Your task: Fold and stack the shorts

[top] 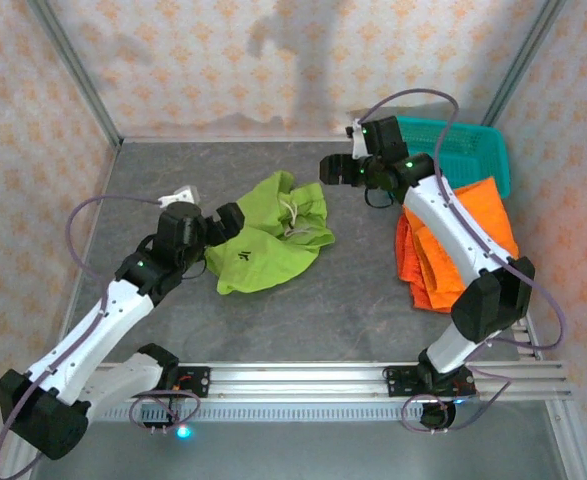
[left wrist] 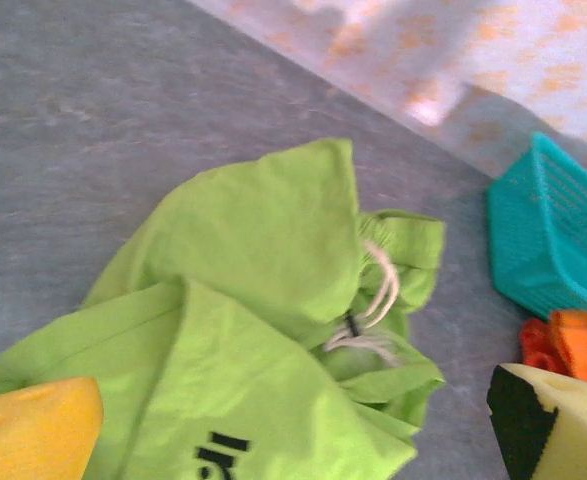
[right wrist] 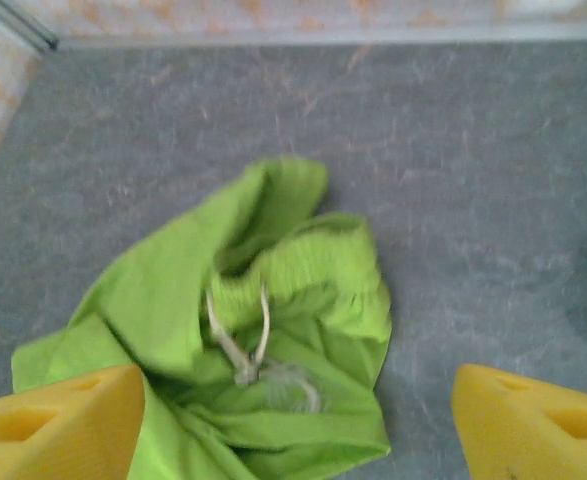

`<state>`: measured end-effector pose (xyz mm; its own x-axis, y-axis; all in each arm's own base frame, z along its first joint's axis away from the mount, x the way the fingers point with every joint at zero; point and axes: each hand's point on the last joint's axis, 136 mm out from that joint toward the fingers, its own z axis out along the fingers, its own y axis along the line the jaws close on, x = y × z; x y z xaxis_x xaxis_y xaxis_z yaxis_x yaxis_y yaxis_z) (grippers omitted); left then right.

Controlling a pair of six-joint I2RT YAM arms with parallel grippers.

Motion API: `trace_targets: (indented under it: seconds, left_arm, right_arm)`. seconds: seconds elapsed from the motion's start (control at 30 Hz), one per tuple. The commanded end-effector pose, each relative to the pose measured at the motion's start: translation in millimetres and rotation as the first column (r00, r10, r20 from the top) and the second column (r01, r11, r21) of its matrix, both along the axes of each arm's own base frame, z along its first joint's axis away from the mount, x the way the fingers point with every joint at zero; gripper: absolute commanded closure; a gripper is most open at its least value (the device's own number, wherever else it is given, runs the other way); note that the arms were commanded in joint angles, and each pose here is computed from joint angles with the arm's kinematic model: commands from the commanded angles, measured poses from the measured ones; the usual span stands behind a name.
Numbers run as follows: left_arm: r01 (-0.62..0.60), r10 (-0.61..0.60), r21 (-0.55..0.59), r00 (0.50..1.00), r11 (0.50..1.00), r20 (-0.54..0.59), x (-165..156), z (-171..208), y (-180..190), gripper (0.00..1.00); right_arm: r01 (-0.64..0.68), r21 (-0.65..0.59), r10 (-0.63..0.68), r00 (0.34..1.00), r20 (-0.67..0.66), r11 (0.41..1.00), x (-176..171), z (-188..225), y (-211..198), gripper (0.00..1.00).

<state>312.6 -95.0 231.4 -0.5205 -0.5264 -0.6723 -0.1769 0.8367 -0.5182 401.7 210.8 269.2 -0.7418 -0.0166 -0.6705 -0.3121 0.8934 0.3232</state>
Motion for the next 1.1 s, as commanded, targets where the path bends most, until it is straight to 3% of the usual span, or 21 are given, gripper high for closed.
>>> trace_targets:
  seconds: [0.0,0.27,0.67,0.83,1.07]
  left_arm:
    - [-0.055,0.053,-0.016,0.995,0.998,-0.089,0.1,-8.7,16.4,0.00]
    - [0.119,-0.133,-0.082,0.970,0.990,-0.205,28.9,-25.7,-15.3,0.02]
    - [0.153,-0.159,-0.043,0.960,0.987,-0.232,98.2,-34.8,-28.2,0.04]
    - [0.173,-0.146,0.063,0.941,0.983,-0.305,148.2,-42.1,-22.2,0.09]
    - [0.245,-0.144,0.154,0.866,0.957,-0.479,216.2,-105.1,-28.2,0.20]
  right_arm:
    - [-0.055,0.018,0.054,0.996,0.069,0.998,-10.2,15.0,11.2,0.19]
    - [0.011,-0.107,-0.015,0.999,-0.034,0.994,9.7,-42.9,7.9,0.18]
    - [-0.041,-0.251,-0.017,0.975,-0.222,0.967,83.8,-133.2,26.7,0.14]
    - [-0.073,-0.240,-0.003,0.953,-0.302,0.968,91.5,-166.1,36.5,0.35]
    - [-0.077,-0.180,0.012,0.941,-0.339,0.981,84.2,-181.5,44.9,0.73]
